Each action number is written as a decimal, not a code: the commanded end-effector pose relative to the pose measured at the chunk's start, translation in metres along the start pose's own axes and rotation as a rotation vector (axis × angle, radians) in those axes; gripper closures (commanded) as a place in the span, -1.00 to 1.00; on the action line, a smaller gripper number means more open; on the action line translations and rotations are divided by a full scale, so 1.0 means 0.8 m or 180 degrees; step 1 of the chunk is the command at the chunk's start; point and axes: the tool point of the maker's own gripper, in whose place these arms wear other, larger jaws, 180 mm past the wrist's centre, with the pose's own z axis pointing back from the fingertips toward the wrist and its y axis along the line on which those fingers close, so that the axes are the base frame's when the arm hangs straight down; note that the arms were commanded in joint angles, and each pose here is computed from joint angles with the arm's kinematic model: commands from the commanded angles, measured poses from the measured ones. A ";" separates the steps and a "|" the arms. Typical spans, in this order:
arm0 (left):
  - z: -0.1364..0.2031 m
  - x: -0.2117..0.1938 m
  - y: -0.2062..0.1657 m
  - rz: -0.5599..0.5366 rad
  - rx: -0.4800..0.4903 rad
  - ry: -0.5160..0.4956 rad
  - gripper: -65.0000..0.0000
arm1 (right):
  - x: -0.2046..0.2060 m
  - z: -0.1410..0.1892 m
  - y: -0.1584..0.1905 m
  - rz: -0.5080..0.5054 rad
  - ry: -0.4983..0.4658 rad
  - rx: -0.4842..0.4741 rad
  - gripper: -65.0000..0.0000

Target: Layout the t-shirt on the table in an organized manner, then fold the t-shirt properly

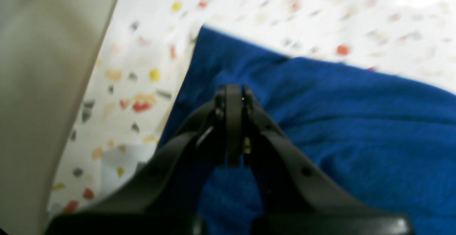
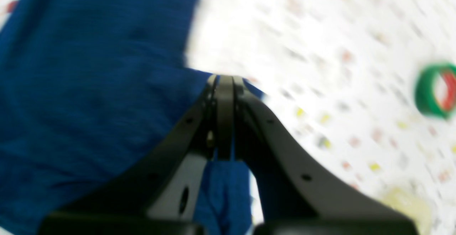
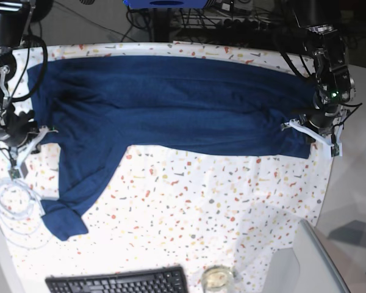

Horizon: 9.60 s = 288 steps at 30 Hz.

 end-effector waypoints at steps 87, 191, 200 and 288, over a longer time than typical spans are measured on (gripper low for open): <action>0.081 -0.016 0.115 -0.0070 0.0636 -0.0154 1.00 | 0.080 -0.111 0.044 -0.0327 -0.0527 0.0490 0.85; 0.071 -0.003 0.125 -0.0017 0.0662 -0.0198 1.00 | 0.076 -0.028 0.029 -0.0832 -0.0360 0.0042 -0.07; 0.070 -0.002 0.124 -0.0012 0.0660 -0.0208 1.00 | 0.074 -0.084 -0.003 -0.1102 -0.0179 0.0077 -0.11; 0.128 -0.011 0.211 -0.0451 0.0633 -0.0089 1.00 | 0.065 0.128 0.548 0.1394 -0.0856 0.2427 1.00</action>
